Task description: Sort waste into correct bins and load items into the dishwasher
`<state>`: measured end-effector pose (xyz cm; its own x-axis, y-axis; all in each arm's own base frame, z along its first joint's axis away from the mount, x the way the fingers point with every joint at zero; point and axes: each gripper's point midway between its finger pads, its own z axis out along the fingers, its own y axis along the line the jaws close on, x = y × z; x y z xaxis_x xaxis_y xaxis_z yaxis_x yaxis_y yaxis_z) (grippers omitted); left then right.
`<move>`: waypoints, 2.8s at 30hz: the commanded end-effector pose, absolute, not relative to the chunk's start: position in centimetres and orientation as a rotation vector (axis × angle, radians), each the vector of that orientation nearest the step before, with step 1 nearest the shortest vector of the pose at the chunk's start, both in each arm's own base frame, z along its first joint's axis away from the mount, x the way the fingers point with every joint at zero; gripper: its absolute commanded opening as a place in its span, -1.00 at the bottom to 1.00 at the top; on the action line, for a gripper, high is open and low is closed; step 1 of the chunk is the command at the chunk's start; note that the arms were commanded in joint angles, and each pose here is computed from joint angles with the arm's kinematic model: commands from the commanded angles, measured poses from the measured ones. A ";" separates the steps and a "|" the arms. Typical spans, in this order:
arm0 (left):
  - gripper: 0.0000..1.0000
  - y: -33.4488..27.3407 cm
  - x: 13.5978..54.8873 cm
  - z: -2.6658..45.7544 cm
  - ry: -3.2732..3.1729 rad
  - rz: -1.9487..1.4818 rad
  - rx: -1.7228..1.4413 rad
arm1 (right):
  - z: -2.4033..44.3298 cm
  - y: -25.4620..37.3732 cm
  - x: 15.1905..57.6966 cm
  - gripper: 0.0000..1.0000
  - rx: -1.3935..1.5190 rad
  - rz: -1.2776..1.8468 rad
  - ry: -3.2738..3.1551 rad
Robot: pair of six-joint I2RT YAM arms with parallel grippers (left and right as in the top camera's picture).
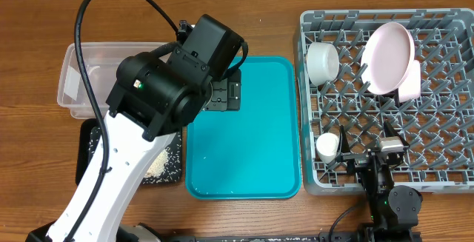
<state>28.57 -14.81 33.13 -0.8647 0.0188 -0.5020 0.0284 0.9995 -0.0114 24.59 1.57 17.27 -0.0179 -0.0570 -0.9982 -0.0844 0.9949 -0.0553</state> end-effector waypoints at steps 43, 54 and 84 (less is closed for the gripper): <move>0.99 -5.5 23.6 28.2 1.613 -0.264 0.094 | 17.1 1.4 24.6 1.00 -0.100 0.022 1.587; 1.00 -5.1 22.7 22.2 1.573 -0.258 0.083 | 17.1 1.4 24.6 1.00 -0.100 0.022 1.587; 0.99 -3.6 24.4 15.7 1.646 -0.189 0.022 | 17.1 1.4 24.6 1.00 -0.100 0.022 1.587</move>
